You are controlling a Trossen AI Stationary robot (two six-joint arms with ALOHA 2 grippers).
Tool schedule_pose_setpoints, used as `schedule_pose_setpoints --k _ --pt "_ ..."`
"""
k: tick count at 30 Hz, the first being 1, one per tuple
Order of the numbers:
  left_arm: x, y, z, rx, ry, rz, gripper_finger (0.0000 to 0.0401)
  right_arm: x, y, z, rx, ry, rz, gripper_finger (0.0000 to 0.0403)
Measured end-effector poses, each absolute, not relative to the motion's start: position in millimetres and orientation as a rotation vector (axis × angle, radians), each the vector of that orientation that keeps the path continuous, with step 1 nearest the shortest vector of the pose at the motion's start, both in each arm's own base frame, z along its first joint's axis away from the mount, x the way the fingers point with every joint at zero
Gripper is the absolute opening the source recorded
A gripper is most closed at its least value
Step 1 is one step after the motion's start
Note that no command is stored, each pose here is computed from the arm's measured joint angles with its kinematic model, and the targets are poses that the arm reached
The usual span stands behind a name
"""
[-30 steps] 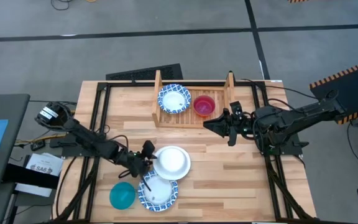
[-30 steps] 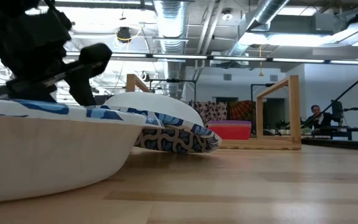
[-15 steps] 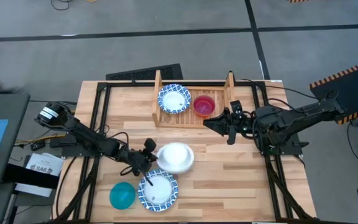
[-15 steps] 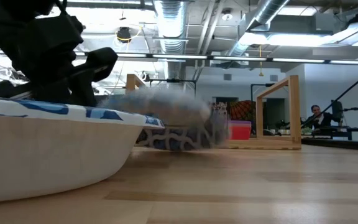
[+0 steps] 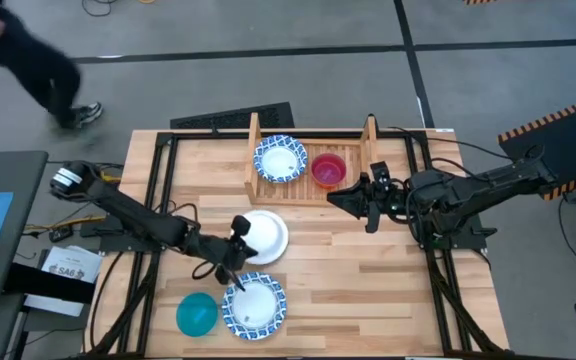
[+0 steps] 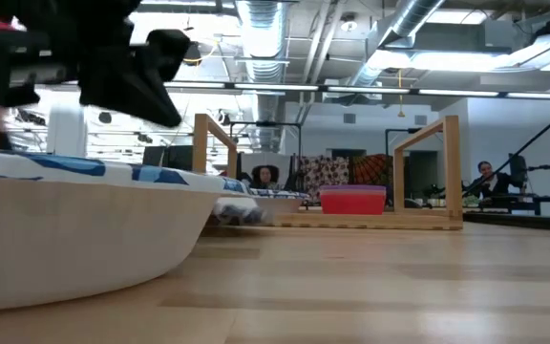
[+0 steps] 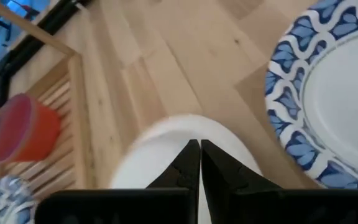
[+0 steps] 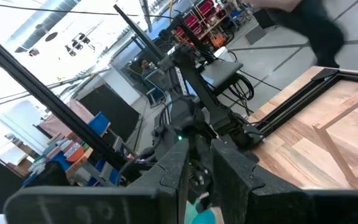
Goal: Place and stack bowls onto a shelf
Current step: Stack the top blue pattern bowl on top of the other blue pattern bowl on the shelf
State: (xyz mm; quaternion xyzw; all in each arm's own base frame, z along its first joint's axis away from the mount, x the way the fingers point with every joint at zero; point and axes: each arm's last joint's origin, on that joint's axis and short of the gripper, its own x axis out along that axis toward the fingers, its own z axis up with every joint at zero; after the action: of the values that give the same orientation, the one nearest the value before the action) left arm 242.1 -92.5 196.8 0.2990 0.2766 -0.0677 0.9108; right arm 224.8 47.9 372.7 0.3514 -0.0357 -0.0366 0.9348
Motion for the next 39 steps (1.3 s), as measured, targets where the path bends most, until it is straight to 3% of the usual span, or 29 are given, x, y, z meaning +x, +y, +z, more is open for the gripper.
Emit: schedule_pose_setpoints --k 8,16,22,33,39 --pt "221 -75 231 0.508 0.618 -0.056 0.0 225 48 372 0.767 -0.067 -0.078 0.0095" --pt "195 -45 244 0.068 0.663 0.176 0.0 268 48 326 0.84 0.156 -0.144 0.0088" --pt "180 -39 219 -0.334 0.608 0.291 0.0 311 57 256 0.833 0.453 -0.188 0.0017" --pt "180 -36 166 -0.615 0.726 0.477 0.0 352 50 133 0.921 0.772 -0.459 0.0017" --pt "192 -36 144 -0.642 0.786 0.544 0.0 380 42 114 0.933 0.774 -0.51 0.0017"
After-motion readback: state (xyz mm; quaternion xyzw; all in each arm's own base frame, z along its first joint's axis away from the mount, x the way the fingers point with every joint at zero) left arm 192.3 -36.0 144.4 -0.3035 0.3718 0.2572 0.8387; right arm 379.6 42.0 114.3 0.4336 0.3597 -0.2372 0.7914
